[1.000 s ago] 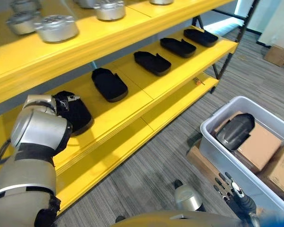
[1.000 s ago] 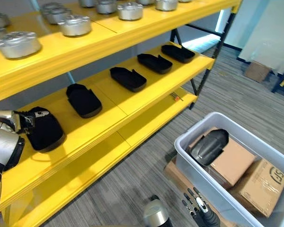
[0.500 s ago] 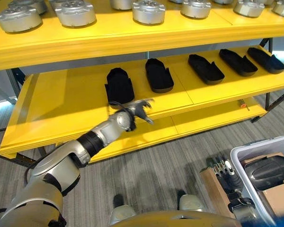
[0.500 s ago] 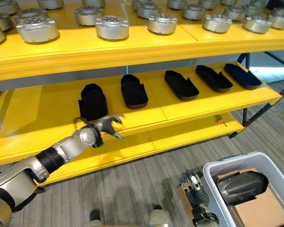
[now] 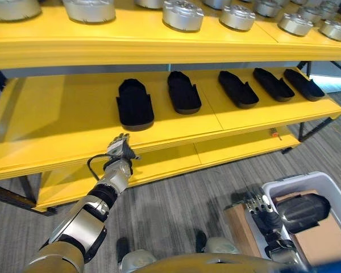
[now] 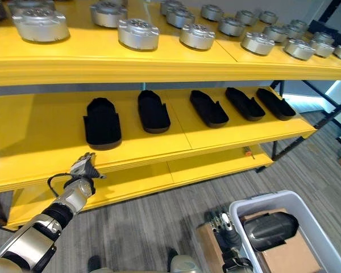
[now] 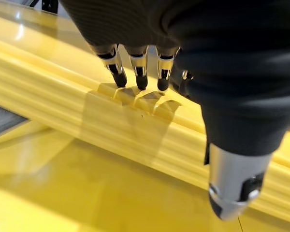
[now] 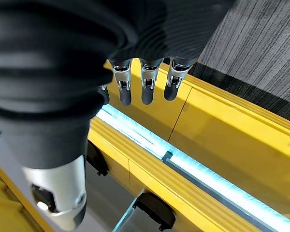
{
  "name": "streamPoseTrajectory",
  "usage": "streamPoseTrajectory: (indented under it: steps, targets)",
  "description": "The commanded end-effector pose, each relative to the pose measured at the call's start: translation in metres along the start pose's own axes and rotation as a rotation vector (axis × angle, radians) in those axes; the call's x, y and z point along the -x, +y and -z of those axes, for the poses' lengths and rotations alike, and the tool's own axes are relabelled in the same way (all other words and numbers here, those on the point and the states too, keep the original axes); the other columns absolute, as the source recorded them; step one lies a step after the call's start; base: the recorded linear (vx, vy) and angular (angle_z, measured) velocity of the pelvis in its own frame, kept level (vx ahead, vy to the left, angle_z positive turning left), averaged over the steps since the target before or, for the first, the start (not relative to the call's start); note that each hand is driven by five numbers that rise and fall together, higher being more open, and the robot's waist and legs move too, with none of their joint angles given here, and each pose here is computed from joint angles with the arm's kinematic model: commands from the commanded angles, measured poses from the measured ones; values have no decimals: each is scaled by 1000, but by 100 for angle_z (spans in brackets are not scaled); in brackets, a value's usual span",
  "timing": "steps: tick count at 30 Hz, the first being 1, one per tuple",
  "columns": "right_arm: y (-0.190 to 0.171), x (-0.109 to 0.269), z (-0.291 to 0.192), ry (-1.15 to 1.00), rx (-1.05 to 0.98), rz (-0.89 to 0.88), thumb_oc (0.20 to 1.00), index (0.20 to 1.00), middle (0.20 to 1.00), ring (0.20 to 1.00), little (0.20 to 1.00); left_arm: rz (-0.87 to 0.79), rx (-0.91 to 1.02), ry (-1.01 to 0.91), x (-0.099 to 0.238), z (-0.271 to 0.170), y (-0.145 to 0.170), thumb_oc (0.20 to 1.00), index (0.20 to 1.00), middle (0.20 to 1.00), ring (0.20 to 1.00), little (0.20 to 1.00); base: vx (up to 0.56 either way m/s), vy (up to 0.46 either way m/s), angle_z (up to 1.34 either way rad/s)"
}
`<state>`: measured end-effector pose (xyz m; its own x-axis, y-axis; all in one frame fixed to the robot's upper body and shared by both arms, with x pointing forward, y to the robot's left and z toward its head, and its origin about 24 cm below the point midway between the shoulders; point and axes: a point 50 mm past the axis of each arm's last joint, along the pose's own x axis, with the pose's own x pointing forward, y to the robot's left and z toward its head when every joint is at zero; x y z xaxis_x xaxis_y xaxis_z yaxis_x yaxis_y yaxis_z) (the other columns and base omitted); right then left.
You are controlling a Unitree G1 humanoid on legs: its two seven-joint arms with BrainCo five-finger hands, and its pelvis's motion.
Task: Move parts from the plastic box to the shelf.
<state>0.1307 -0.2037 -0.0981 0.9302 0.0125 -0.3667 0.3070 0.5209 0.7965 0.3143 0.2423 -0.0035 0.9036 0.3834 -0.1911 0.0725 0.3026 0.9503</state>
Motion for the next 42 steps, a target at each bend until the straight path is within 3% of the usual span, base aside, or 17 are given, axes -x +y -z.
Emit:
streamPoseTrajectory:
  steps: [1, 18, 42]
  targets:
    - [33, -18, -5, -97, -105, -132, 1000, 1000, 1000, 1000, 1000, -294, -2, -35, -29, -11, 76, 1000, 1000, 1000, 1000, 1000, -10, -57, -8]
    - [34, -13, -2, -74, -134, -146, 1000, 1000, 1000, 1000, 1000, -378, -96, 16, -25, 34, 86, 1000, 1000, 1000, 1000, 1000, 2, -33, -5]
    - [26, -2, -13, -66, -114, -129, 1000, 1000, 1000, 1000, 1000, -299, -186, -222, -22, -26, 63, 1000, 1000, 1000, 1000, 1000, 1, -1, 0]
